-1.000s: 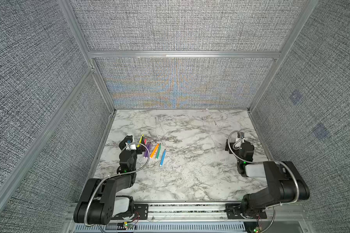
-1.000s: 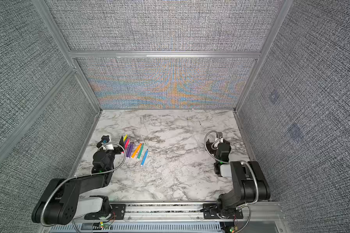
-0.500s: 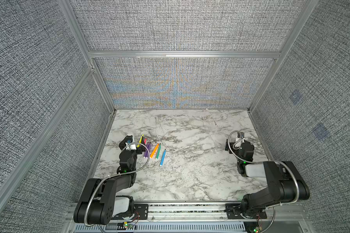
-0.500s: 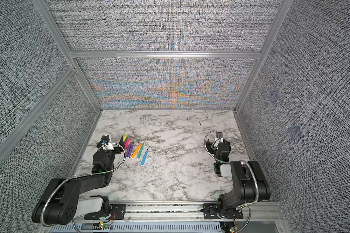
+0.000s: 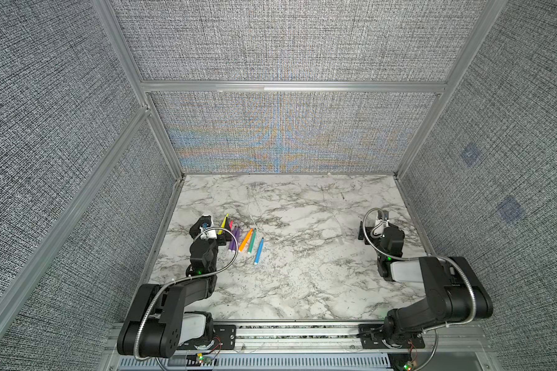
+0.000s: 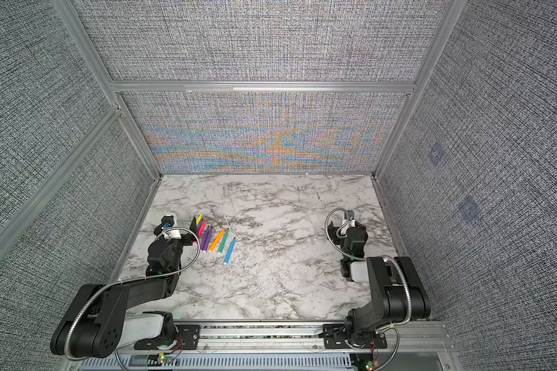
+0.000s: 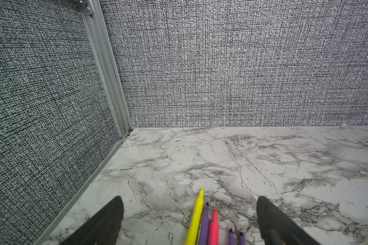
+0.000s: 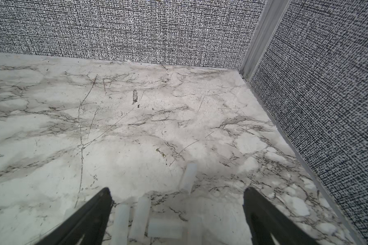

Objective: Remove pen caps from pens
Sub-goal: Reset both arms

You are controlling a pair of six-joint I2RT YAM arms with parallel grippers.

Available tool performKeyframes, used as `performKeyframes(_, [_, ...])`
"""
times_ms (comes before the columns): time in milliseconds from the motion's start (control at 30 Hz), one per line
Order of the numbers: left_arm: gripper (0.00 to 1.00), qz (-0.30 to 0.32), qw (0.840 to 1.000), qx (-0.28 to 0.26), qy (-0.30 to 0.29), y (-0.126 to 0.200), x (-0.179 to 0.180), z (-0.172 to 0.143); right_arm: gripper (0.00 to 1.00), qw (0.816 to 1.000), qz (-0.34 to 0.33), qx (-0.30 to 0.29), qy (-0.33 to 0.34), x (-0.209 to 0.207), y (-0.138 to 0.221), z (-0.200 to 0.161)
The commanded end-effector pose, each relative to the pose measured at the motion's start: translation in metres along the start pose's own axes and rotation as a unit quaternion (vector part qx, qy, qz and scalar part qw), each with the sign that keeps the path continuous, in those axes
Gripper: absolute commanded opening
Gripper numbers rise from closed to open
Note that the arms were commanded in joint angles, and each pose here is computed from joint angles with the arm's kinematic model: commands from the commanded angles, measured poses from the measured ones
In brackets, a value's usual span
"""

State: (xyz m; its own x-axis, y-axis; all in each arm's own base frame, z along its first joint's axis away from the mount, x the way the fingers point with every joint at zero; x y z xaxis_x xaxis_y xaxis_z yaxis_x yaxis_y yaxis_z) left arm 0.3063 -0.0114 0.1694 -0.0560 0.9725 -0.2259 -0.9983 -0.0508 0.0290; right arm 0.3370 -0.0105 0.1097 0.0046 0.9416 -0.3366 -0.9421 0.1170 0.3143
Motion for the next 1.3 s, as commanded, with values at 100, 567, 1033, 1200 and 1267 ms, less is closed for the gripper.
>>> performKeyframes(100, [0.97, -0.006, 1.000, -0.021, 0.005, 0.000, -0.002, 0.009, 0.99, 1.000, -0.003, -0.011, -0.005, -0.002, 0.000, 0.005])
performKeyframes(567, [0.97, -0.006, 1.000, -0.021, 0.005, 0.000, -0.002, 0.009, 0.99, 1.000, -0.003, -0.011, -0.005, -0.001, 0.000, 0.005])
performKeyframes(1033, [0.97, -0.006, 1.000, -0.021, 0.004, 0.000, -0.002, 0.009, 0.99, 1.000, -0.003, -0.012, -0.006, -0.002, 0.000, 0.005])
performKeyframes(1200, [0.97, -0.006, 1.000, -0.021, 0.004, 0.000, -0.002, 0.009, 0.99, 1.000, 0.002, -0.022, -0.003, 0.000, 0.003, 0.005])
performKeyframes(1267, [0.97, -0.006, 1.000, -0.021, 0.004, 0.000, -0.002, 0.009, 0.99, 0.999, 0.014, -0.043, 0.002, 0.003, 0.011, 0.007])
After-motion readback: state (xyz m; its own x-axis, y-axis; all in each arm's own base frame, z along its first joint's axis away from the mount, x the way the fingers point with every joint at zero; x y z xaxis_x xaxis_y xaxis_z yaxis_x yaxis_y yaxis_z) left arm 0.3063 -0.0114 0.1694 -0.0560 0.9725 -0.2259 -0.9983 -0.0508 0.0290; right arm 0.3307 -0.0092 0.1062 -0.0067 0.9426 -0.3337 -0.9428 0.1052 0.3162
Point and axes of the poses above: each gripper's point midway between its finger pads, its own y axis back along the fingers, its own x axis along the line the jaws close on, z = x × y, the point moved 5 cm from there along y, back along the fingers, and after that the axes turned 15 degrees about y, right-handed, at the moved point
